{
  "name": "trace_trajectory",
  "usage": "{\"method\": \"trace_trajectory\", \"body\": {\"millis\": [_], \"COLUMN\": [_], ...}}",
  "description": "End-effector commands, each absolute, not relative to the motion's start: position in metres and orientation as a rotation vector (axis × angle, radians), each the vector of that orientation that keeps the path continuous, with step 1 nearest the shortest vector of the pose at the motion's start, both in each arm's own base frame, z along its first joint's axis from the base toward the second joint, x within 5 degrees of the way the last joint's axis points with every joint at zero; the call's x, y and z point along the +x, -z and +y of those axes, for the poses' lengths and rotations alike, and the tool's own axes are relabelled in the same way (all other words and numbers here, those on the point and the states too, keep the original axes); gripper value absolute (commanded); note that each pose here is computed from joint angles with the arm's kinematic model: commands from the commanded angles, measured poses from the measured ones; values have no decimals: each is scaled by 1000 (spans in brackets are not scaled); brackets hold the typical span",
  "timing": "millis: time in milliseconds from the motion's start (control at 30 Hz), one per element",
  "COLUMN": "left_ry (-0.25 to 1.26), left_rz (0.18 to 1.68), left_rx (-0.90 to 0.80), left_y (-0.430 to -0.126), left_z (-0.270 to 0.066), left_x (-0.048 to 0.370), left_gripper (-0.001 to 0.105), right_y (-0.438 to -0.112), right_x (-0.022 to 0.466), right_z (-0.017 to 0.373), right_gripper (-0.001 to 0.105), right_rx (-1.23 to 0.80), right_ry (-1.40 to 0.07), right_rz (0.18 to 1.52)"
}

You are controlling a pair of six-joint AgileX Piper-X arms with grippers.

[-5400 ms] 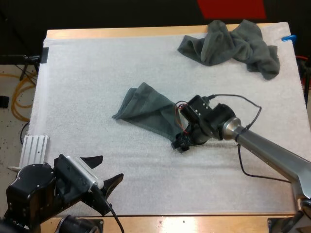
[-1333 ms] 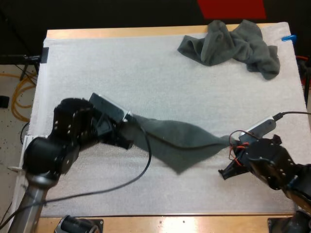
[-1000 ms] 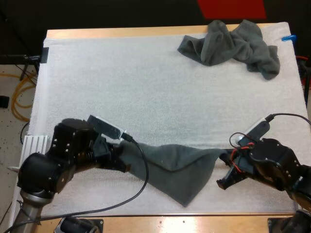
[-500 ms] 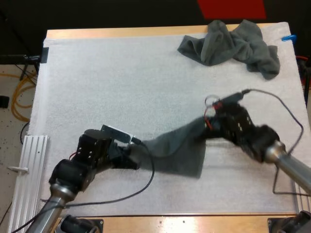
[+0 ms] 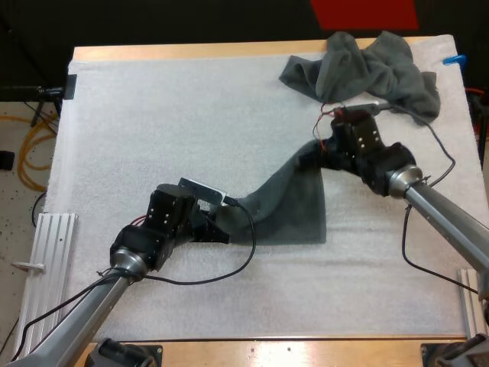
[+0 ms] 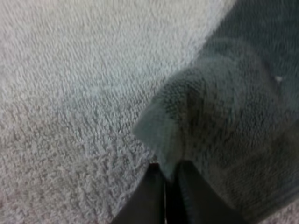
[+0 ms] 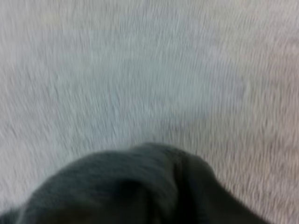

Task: Pick towel from pile fold and stack

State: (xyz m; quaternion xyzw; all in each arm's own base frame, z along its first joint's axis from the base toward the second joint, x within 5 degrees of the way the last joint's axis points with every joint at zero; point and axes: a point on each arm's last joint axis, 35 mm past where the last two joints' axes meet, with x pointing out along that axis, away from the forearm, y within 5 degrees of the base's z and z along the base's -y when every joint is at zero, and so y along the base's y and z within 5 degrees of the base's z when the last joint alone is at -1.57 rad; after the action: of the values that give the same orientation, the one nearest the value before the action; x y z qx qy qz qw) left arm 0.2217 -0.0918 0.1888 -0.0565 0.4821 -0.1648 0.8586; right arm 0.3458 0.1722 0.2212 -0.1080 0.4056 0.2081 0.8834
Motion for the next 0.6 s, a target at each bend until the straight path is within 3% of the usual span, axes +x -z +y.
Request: {"method": "trace_trajectory", "body": {"millis": [0,67,167,233,567], "left_ry": [337,340,340,344,392], "left_rz": [985,974,974,985,841], "left_rx": [-118,-120,-120,-104,-69], "left_y": [-193,-198,-210,-220,-286], "left_z": [-92,-93,-95,-96,-85], "left_x": [224,227,232,234,206], "left_gripper": [15,33,57,66,67], "right_y": [-232,-242,-257,-267,-341], "right_x": [350,358,363,360,296], "right_z": [170,165,158,157,130], "right_gripper": [44,66,71,71,71], "right_rx": [-206,-194,-186,-192,-205], "right_ry": [-434,-417,-396,-396,-398], "right_rz": [811,790,802,820,859]}}
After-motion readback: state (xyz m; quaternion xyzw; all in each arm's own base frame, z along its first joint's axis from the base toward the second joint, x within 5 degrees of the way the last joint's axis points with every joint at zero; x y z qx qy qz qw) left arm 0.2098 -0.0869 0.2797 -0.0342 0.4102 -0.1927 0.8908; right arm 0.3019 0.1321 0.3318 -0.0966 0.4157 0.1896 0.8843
